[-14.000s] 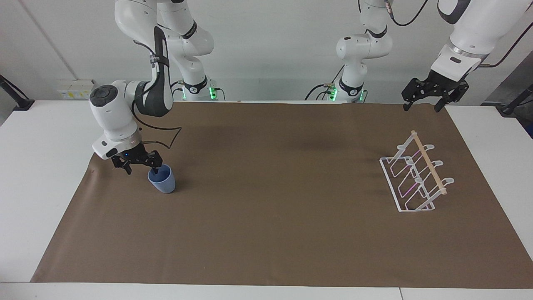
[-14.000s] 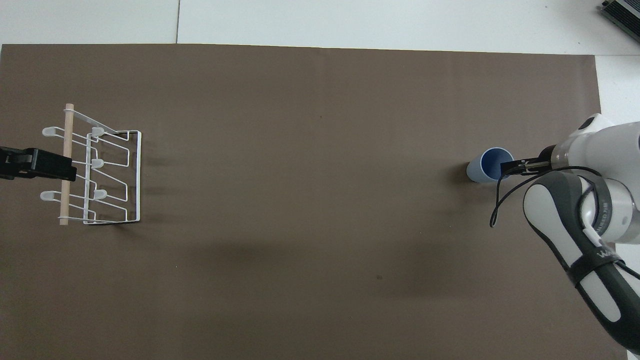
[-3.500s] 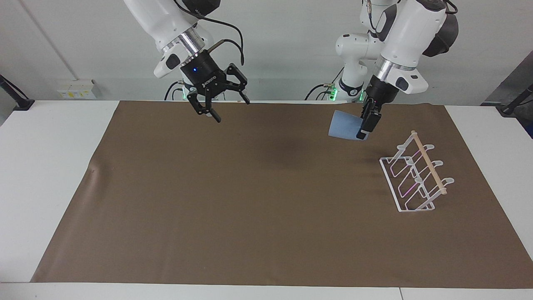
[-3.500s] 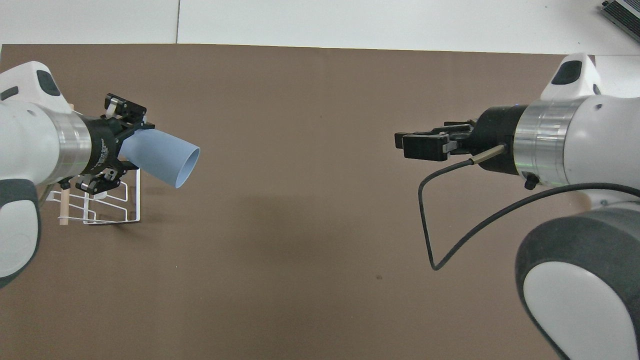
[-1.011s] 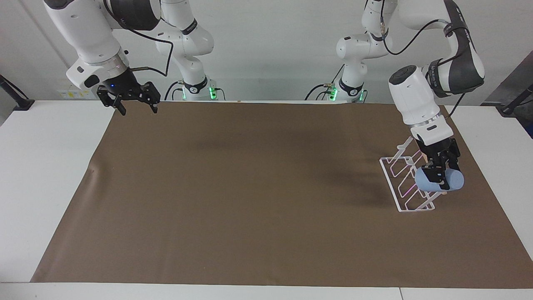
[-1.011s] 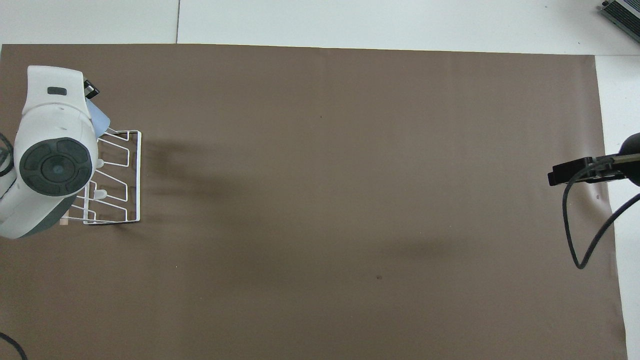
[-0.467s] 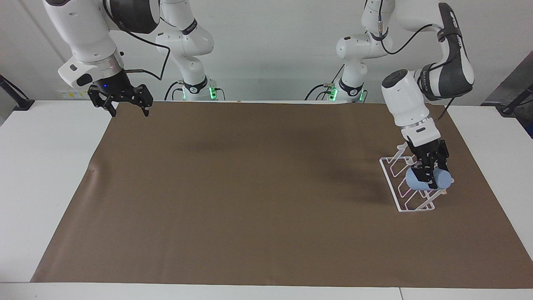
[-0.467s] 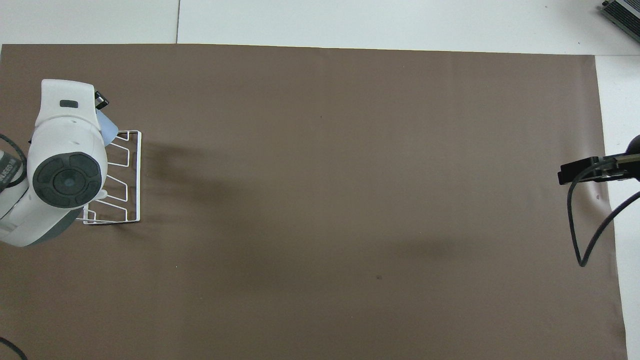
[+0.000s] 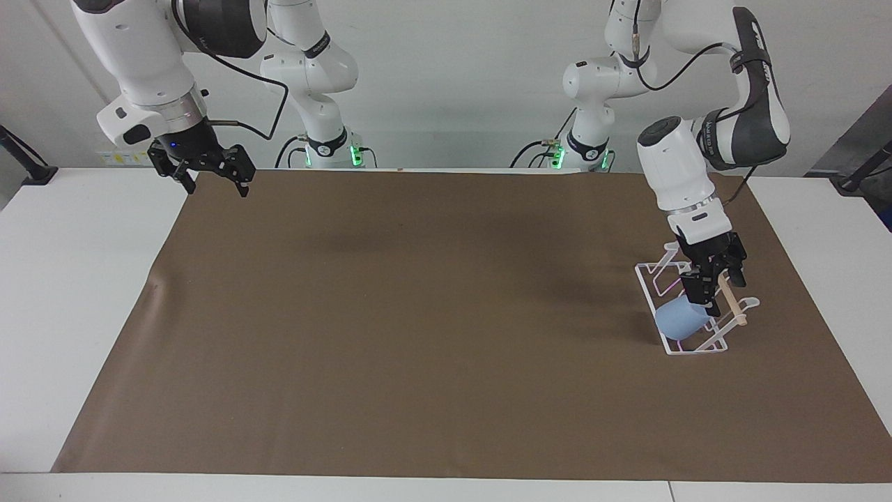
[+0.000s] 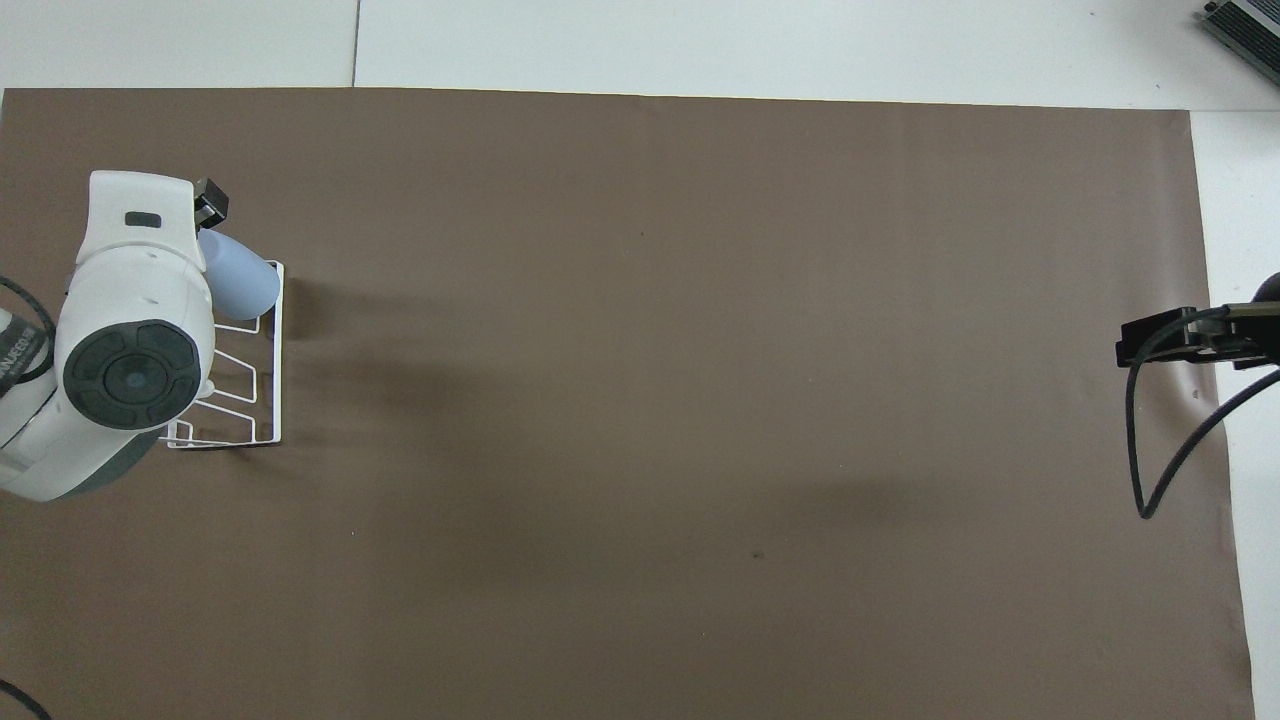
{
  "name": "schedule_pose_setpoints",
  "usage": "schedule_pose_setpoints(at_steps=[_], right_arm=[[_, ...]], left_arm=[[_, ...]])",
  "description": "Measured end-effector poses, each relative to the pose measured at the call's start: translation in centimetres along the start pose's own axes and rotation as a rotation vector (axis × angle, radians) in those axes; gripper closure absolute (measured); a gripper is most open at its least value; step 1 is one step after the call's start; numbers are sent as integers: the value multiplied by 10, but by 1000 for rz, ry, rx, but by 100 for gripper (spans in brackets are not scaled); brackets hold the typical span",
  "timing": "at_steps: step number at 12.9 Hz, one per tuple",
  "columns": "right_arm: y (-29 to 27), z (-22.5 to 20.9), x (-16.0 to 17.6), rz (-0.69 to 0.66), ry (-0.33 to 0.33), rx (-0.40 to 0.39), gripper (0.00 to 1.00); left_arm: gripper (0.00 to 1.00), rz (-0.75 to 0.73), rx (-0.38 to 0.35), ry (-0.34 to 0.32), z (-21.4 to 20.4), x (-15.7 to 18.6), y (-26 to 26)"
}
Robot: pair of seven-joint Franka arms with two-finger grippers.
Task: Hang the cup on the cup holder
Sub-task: 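Lower the cup onto a peg and open the left gripper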
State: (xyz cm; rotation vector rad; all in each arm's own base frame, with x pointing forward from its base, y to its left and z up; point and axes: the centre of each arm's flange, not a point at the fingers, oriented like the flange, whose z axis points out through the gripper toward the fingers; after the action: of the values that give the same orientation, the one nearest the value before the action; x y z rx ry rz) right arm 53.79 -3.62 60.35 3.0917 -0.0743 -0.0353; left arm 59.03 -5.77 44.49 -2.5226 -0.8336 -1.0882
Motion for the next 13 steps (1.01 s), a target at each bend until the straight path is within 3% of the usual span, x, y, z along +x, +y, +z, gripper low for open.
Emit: schedule_pose_setpoints(at_steps=[2,6,13], right_arm=[[8,0,0,14,-1,1,0],[14,1,-1,26,-1,2,0],[13,-11,-7,23,21,5,0]], left_arm=[[0,-22,-3,-10,2,3,-3],[0,-82,-54,-176,-3,15,0],[0,-189,-156,-341,-19,33,14]])
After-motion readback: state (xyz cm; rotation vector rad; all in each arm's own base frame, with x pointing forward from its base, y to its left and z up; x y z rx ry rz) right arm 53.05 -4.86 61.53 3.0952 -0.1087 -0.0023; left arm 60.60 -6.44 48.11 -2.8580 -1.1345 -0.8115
